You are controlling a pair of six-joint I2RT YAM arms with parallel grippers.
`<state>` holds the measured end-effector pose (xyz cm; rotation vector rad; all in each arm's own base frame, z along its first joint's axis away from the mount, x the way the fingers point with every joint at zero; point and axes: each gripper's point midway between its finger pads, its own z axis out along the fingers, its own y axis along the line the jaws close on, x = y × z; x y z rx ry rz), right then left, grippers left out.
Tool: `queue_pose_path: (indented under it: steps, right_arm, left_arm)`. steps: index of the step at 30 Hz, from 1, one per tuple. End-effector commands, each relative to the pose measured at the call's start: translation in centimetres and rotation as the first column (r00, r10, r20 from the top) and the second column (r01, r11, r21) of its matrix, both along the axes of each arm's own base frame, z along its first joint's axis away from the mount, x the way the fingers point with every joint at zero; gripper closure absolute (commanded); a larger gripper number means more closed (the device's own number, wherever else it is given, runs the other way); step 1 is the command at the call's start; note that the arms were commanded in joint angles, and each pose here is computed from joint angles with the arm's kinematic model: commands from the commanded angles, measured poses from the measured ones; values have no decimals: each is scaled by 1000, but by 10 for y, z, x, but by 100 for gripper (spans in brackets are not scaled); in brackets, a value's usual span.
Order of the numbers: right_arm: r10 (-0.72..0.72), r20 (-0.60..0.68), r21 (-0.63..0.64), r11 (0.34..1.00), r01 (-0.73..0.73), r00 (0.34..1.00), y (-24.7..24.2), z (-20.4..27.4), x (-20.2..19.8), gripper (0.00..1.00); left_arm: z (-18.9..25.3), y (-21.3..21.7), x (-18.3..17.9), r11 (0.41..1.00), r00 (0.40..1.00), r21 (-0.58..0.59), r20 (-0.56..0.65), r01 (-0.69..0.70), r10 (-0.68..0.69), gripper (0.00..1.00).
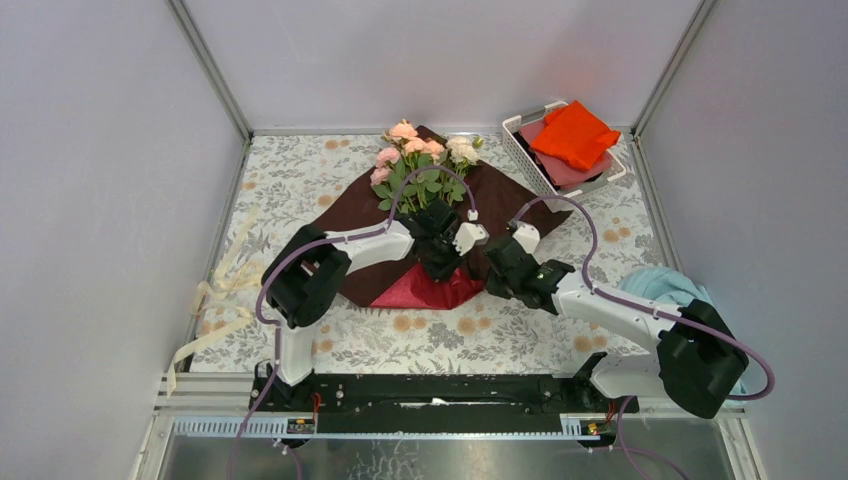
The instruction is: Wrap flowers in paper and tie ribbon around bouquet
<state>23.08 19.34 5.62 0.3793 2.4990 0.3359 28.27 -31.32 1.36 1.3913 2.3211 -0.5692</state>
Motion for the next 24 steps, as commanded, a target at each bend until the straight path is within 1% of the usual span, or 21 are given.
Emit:
queue_pose_path:
  steps: [1, 2, 3, 5, 8, 11, 13, 15, 18, 21, 24]
  right_arm:
    - [132, 159, -31, 991, -129, 978, 24, 40, 14, 93]
    - [148, 150, -17, 989, -147, 978, 28, 36, 11, 88]
    - [140, 134, -1, 990, -141, 981, 29, 29, 8, 85]
    - [98, 85, 46, 994, -103, 992, 26, 9, -4, 71]
    - [11, 29, 155, 988, -16, 1000, 24, -8, -20, 53]
    - [-59, 5, 260, 964, 55, 998, 24, -9, -28, 43]
    - [-90, -2, 294, 952, 87, 996, 22, -10, -30, 37]
    - [-111, -7, 300, 948, 108, 994, 19, -16, -31, 34]
    - [-150, -9, 302, 942, 146, 989, 20, -26, -25, 33]
    - [-169, -27, 276, 946, 169, 985, 22, -37, -21, 33]
    - [-204, -37, 252, 945, 207, 978, 22, -42, -14, 35]
  left_arm:
    - [-36, 14, 1, 997, 996, 55, -67, -53, 56, 75]
    - [-36, 14, 1, 997, 995, 49, -75, -58, 62, 75]
    - [-36, 13, 1, 997, 994, 44, -82, -64, 68, 75]
    - [-38, 14, 2, 996, 993, 45, -93, -72, 76, 75]
    - [-40, 13, -1, 997, 991, 38, -110, -72, 76, 75]
    - [-44, 12, -6, 997, 988, 34, -133, -71, 75, 75]
    - [-45, 12, -6, 997, 988, 36, -137, -71, 75, 75]
    - [-45, 12, -5, 997, 988, 35, -135, -73, 77, 75]
    - [-42, 11, -5, 997, 989, 29, -131, -70, 73, 75]
    - [-38, 11, -4, 997, 990, 24, -121, -69, 71, 75]
    - [-36, 12, -5, 998, 991, 22, -116, -62, 64, 75]
